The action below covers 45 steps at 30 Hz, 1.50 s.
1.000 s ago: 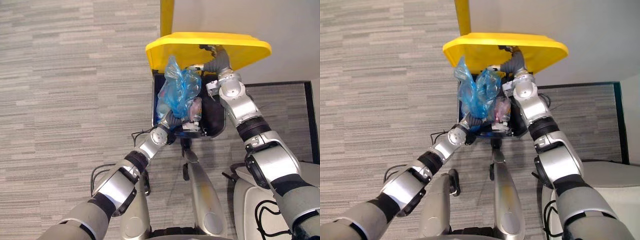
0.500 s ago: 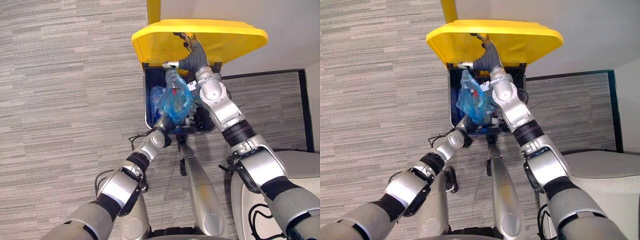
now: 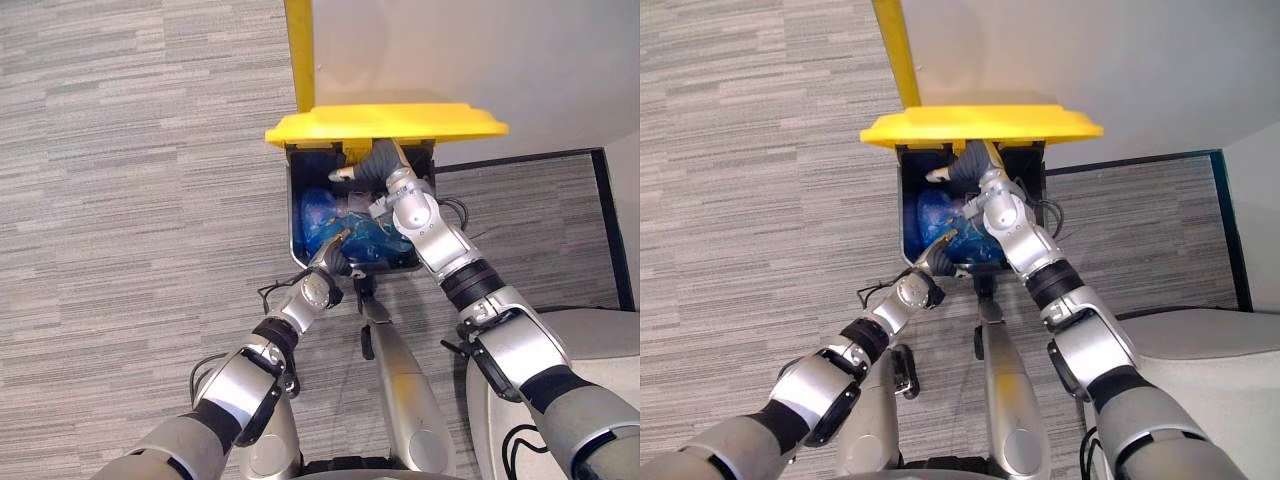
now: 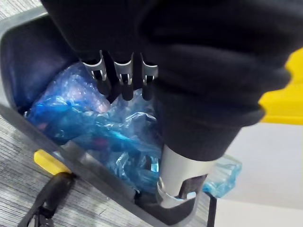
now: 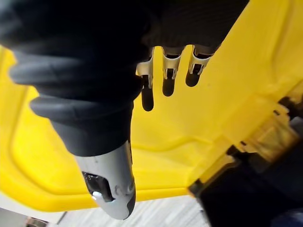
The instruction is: Gather rubbish on tea table into small bin, then transfer packed bag to large trash can.
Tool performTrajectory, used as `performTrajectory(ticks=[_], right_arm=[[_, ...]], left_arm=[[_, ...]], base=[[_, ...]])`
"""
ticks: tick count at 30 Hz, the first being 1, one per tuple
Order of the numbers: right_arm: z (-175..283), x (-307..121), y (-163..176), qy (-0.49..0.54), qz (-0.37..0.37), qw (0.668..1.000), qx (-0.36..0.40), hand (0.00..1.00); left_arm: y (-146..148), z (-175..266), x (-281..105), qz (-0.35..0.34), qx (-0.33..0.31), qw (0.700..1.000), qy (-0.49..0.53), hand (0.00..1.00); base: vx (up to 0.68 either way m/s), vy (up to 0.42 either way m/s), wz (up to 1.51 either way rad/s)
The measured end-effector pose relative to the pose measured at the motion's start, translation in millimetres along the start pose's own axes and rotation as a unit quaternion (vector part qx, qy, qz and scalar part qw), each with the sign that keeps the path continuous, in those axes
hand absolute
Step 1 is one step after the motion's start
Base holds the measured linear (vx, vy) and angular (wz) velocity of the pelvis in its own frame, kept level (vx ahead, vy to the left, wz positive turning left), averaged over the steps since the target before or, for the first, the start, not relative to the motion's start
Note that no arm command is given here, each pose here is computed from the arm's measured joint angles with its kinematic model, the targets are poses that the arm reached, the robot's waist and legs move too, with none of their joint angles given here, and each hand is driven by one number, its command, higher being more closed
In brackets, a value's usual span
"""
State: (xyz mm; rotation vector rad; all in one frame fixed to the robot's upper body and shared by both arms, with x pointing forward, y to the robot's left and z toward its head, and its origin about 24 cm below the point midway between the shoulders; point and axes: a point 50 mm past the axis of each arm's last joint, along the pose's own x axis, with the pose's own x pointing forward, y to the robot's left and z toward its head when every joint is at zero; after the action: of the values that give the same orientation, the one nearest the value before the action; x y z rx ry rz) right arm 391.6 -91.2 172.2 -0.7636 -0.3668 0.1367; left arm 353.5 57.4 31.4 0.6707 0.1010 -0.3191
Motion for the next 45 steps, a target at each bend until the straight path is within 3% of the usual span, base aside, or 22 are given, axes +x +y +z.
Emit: performTrajectory(ticks=[6,11,16,23,31,38,41,45], right_arm=[[-42,-22,1,0.066,0.004,0.998,-0.022,0.00],[-83,-57,11,0.141,0.000,0.990,0.004,0.00],[-114,-114,51,0.215,0.033,0.974,0.062,0.00],[-128,-157,82,0.281,0.048,0.951,0.124,0.00],[-157,-225,108,0.403,0.043,0.895,0.188,0.00],[-168,-297,137,0.519,0.038,0.819,0.241,0.00],[-168,-314,145,0.545,0.045,0.800,0.249,0.00],[-183,-322,133,0.572,0.027,0.784,0.240,0.00]], left_arm=[[8,-19,-11,0.021,-0.030,0.999,0.005,0.00],[8,-53,-41,0.053,-0.121,0.991,0.016,0.00],[-15,-114,-95,0.079,-0.210,0.968,0.110,0.00],[-29,-171,-153,0.119,-0.264,0.930,0.228,0.00],[-51,-215,-201,0.127,-0.286,0.882,0.353,0.00],[-56,-214,-203,0.143,-0.313,0.866,0.362,0.00],[-55,-216,-203,0.149,-0.314,0.863,0.367,0.00],[-74,-203,-193,0.144,-0.353,0.848,0.368,0.00]], base=[[0.04,-0.048,0.22],[0.06,-0.060,0.23],[0.06,-0.032,0.13],[0.03,-0.027,0.06],[-0.06,-0.003,-0.11],[-0.15,-0.043,-0.08],[-0.04,-0.189,-0.28],[-0.08,-0.087,-0.45]])
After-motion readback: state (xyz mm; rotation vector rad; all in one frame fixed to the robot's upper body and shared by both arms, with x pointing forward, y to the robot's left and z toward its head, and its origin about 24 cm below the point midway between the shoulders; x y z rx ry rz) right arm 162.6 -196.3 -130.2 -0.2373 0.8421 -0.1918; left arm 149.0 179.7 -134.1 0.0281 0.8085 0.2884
